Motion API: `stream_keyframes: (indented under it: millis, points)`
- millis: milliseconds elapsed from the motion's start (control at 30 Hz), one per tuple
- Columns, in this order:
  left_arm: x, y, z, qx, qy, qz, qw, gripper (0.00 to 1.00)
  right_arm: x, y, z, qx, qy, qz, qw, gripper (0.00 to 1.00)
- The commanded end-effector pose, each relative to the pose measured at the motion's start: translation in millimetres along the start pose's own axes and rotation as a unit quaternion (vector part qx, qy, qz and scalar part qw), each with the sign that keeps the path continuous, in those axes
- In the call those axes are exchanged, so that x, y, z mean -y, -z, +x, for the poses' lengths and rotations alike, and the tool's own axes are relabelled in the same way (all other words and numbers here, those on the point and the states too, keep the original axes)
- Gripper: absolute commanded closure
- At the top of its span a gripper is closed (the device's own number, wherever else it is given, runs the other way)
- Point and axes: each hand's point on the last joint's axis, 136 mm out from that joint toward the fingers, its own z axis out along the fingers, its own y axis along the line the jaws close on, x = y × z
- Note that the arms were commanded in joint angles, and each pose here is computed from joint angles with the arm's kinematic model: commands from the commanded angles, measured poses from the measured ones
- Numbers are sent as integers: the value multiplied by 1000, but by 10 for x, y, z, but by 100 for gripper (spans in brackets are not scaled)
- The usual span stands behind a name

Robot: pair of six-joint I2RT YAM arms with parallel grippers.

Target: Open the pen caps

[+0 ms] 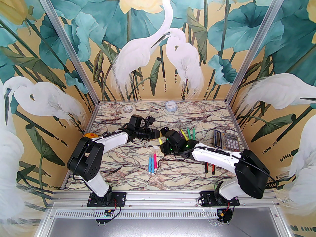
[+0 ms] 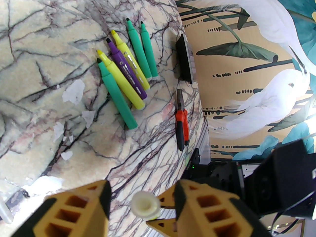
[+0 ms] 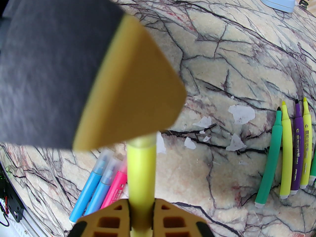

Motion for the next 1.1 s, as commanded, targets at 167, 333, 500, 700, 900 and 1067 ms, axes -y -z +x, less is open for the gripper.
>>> stream_keyframes:
  millis: [167,333,500,700,900,1067]
  points:
    - [73,-46,-23,-9,-10,17,1000,69,-46,66,-191,25,11,-6,1000,85]
    - [86,-46,-25,-10,-7,19,1000,82,-41,85,-215,30,9,-4,1000,84]
    - [120,-32,-34,-8,-8,22,1000,89,-11,69,-174,27,7,0,1000,71]
    - [165,-21,-57,-8,-7,26,1000,95,6,55,-134,24,3,1,1000,62]
    - [220,3,-54,-7,-8,35,999,96,1,42,-113,22,1,-4,1000,57]
    - [260,28,-55,-4,-11,38,999,96,-33,30,-117,20,0,-13,1000,53]
